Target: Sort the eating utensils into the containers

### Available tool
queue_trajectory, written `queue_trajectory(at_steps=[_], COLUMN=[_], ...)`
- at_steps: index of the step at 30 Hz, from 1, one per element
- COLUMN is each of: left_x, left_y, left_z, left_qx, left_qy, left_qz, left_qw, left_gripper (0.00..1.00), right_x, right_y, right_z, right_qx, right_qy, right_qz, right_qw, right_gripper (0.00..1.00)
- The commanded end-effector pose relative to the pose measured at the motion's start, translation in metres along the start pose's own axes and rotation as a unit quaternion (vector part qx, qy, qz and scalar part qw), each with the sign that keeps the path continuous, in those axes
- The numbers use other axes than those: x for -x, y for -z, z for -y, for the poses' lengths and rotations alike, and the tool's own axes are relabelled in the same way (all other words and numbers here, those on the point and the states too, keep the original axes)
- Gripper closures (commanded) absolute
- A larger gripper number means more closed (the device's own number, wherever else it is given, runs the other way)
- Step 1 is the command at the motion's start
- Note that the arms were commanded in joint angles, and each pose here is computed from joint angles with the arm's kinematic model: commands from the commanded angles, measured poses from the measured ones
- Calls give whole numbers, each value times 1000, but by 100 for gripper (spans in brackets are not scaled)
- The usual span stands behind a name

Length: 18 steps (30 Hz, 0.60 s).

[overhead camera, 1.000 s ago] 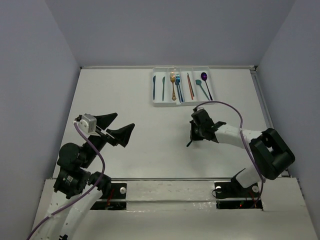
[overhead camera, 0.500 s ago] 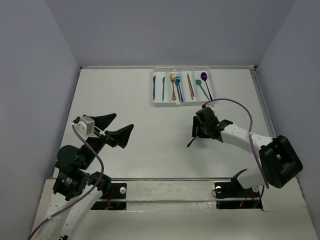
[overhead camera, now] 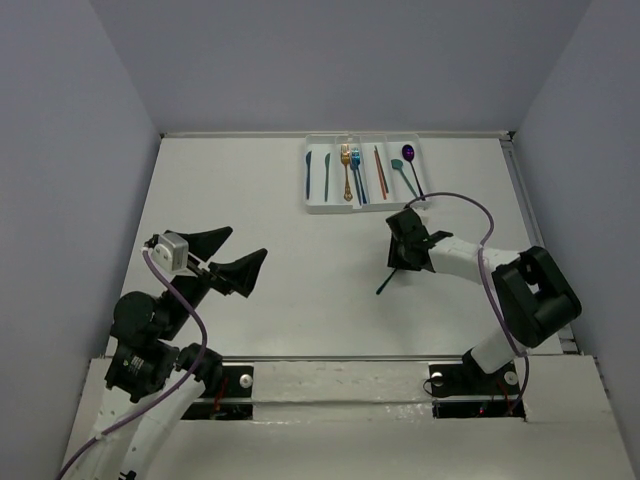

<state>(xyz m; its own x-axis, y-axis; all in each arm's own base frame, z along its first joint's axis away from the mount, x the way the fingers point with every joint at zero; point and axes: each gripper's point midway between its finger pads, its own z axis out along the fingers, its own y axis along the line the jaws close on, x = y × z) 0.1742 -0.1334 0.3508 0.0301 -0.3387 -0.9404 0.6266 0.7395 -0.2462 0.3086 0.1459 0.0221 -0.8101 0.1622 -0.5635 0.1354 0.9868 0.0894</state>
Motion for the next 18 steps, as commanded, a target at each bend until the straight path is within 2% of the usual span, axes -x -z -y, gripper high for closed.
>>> queue_trajectory(at_steps=[1,2,6,11,16,18], left_x=[25,25,24,22,23,23], left_y=[3,3,2,1,1,1], left_z=[11,10,10,9,10,9], left_qx=[-19,-18,-18,-16,-18,-16], left_qy=[-7,-7,-7,-6,-6,-6], left_qz=[39,38,38,33,34,34], left_qw=[999,999,999,999,999,999], left_gripper=[1,1,1,1,1,1], right_x=[2,-2,0,32,78,97], right_y=[-10,-11,-4,42,91,94], right_z=[2,6,17,15,-21,-38], right_qx=[-13,-18,-43,0,108,132], right_qy=[-18,-16,-19,-33,-12,-2], right_qz=[12,9,17,85,153,168], right_qw=[1000,1000,999,996,982,977], right_gripper=[64,74,99,100,100,100])
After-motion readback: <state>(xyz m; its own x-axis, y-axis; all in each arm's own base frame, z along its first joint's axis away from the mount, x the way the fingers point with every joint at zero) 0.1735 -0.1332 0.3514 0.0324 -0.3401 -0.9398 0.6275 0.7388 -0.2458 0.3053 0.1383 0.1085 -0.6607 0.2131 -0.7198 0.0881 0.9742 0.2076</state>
